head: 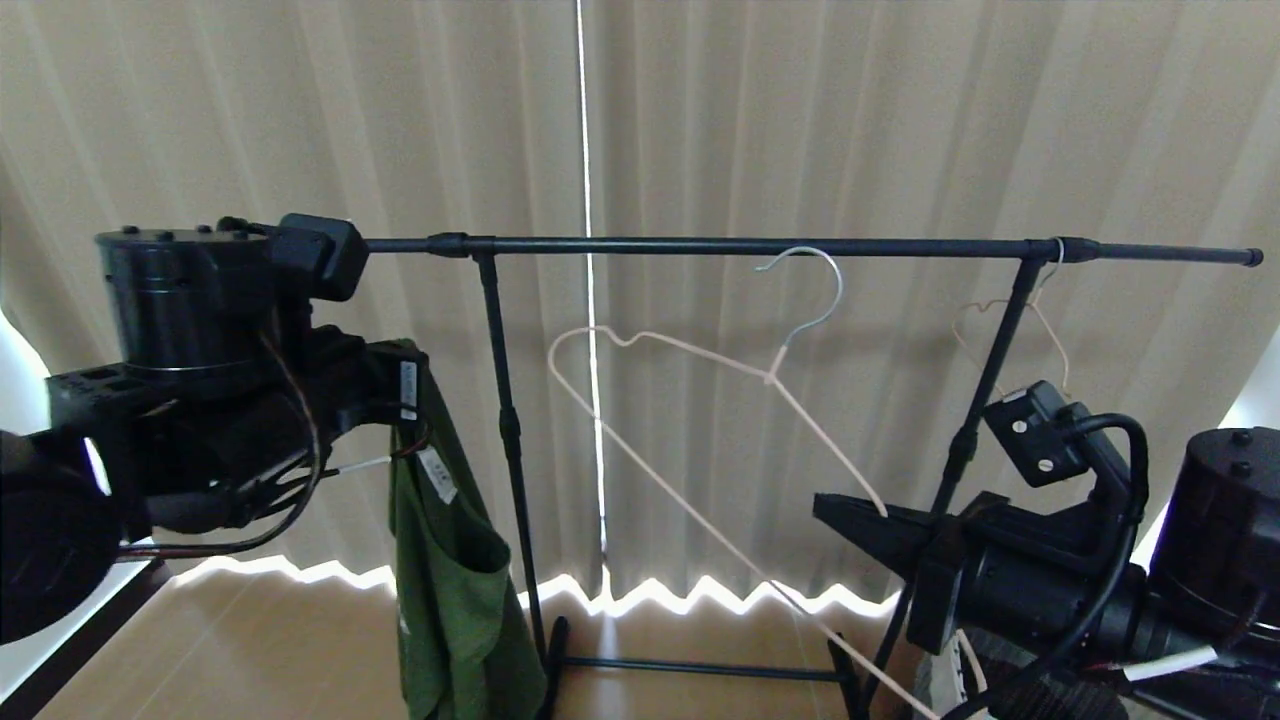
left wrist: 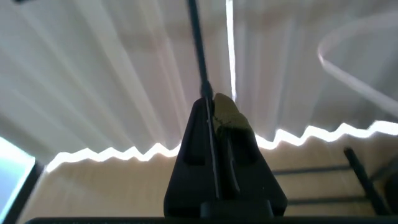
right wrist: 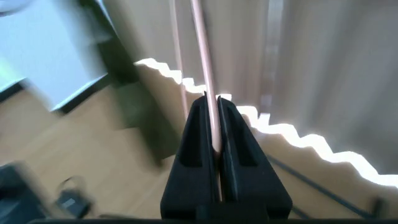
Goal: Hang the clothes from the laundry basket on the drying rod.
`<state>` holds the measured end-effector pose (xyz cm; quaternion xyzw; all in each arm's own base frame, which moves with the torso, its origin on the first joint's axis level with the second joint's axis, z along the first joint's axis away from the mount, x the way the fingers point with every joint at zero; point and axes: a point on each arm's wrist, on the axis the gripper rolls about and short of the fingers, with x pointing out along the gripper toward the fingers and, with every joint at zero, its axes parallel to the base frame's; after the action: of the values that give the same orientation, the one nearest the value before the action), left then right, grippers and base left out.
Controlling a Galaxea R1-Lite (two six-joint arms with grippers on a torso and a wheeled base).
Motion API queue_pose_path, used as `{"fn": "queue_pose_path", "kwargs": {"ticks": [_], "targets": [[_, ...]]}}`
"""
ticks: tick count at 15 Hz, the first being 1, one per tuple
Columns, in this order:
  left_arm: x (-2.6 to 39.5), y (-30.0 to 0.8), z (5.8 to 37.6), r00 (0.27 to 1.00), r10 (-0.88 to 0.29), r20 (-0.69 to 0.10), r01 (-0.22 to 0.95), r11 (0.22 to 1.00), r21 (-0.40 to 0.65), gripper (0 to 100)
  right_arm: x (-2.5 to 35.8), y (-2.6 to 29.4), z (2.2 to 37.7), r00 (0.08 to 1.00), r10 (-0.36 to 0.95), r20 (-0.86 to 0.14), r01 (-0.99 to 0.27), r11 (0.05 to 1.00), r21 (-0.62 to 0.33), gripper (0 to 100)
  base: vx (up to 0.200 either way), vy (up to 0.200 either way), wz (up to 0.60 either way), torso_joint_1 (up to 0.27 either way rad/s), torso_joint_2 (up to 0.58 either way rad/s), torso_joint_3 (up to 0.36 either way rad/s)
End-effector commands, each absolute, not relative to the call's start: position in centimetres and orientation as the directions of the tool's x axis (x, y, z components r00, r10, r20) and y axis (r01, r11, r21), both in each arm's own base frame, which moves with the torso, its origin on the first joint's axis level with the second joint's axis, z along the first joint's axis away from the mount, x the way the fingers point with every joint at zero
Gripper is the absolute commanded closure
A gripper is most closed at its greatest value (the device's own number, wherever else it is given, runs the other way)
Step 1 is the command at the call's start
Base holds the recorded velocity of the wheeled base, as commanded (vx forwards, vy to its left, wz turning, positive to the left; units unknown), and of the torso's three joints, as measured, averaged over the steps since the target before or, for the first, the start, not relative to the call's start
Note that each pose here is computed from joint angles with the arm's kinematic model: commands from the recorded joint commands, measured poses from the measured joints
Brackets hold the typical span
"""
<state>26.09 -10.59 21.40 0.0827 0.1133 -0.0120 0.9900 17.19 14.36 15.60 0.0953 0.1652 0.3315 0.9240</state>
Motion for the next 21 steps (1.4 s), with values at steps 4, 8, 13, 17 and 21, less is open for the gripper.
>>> {"fn": "queue_pose_path", "kwargs": {"ticks": [4,8,13,17,21], "targets": [[30.2,-11.9,19.5,0.961,0.104,-0.258,-0.065,0.985,0.158,100,15.3,16.1,15.8,0.649,0.724,-0.232,-0.657,0.688,0.31,100,0.0,0.0,0.0,0.0,0.0,0.0],[30.4,-12.0,20.0,0.964,0.113,-0.242,-0.077,0.985,0.153,100,14.8,16.8,15.7,0.619,0.748,-0.24,-0.681,0.663,0.311,100,0.0,0.0,0.0,0.0,0.0,0.0],[30.0,-12.3,20.3,0.967,0.102,-0.234,-0.07,0.987,0.141,100,15.4,17.6,15.2,0.614,0.745,-0.261,-0.679,0.667,0.308,100,0.0,0.0,0.0,0.0,0.0,0.0],[29.6,-12.6,20.6,0.97,0.088,-0.226,-0.057,0.989,0.137,100,16.6,18.8,15.1,0.616,0.743,-0.264,-0.677,0.67,0.306,100,0.0,0.0,0.0,0.0,0.0,0.0],[29.1,-12.3,20.9,0.971,0.09,-0.221,-0.06,0.989,0.138,100,17.3,19.5,15.1,0.621,0.737,-0.265,-0.671,0.675,0.306,100,0.0,0.0,0.0,0.0,0.0,0.0]]}}
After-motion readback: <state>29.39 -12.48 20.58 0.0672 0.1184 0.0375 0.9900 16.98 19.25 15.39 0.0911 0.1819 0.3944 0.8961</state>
